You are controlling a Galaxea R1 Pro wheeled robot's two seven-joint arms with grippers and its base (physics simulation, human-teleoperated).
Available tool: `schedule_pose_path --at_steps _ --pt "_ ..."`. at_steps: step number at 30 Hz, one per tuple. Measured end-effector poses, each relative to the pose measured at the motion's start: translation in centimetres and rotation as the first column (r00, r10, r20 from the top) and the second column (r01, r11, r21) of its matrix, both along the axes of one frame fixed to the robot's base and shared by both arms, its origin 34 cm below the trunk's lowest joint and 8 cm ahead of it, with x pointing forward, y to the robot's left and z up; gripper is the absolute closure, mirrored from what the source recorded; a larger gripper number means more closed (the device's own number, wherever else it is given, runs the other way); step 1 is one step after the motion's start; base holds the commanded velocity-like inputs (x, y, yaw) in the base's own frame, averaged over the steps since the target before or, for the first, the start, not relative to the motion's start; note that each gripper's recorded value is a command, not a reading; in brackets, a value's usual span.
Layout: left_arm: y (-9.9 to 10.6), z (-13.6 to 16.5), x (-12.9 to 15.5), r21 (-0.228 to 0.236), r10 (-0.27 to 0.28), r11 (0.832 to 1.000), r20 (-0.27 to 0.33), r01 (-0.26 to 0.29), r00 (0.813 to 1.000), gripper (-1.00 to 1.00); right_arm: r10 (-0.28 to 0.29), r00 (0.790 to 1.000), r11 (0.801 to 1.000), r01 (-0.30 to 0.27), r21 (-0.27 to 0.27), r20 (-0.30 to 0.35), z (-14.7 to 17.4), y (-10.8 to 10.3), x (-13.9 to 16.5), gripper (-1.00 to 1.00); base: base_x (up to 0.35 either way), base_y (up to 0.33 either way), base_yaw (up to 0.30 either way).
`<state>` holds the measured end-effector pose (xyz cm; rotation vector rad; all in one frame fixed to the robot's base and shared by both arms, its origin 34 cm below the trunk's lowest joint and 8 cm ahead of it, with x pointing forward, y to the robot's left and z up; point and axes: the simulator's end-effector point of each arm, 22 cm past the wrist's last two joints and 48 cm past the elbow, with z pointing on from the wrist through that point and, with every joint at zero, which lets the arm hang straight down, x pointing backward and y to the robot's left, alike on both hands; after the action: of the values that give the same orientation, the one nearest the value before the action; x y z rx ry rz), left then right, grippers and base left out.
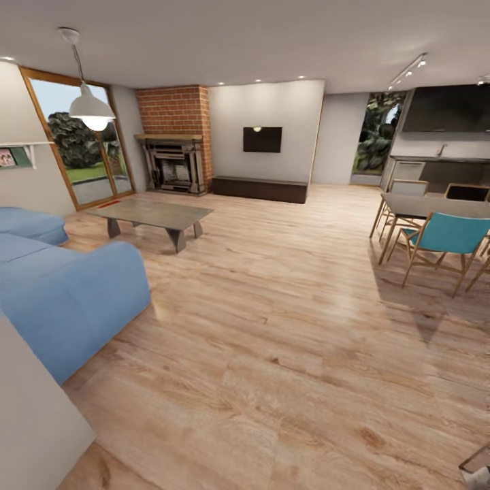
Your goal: Move the two storage containers from the living room to the garage. In the garage, place one container on the floor and stack the other container on top of it (either order is fine).
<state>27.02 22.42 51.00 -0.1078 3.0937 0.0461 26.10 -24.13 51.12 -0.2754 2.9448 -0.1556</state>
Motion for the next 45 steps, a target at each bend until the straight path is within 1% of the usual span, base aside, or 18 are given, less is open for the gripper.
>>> schedule_pose_path --at_steps 6,45 --pt "0.01 0.00 0.00 0.000 0.000 1.000 0.000 0.000 1.000 -1.00 -0.002 1.000 1.000 0.002 0.000 -0.001 0.00 -0.01 -0.02 -1.00 0.322 0.000 -0.112" --pt "0.01 0.00 0.00 0.000 0.000 1.000 0.000 0.000 1.000 -1.00 0.000 1.000 1.000 0.000 -0.003 0.000 0.00 -0.24 0.00 -1.00 0.322 0.000 -0.001"
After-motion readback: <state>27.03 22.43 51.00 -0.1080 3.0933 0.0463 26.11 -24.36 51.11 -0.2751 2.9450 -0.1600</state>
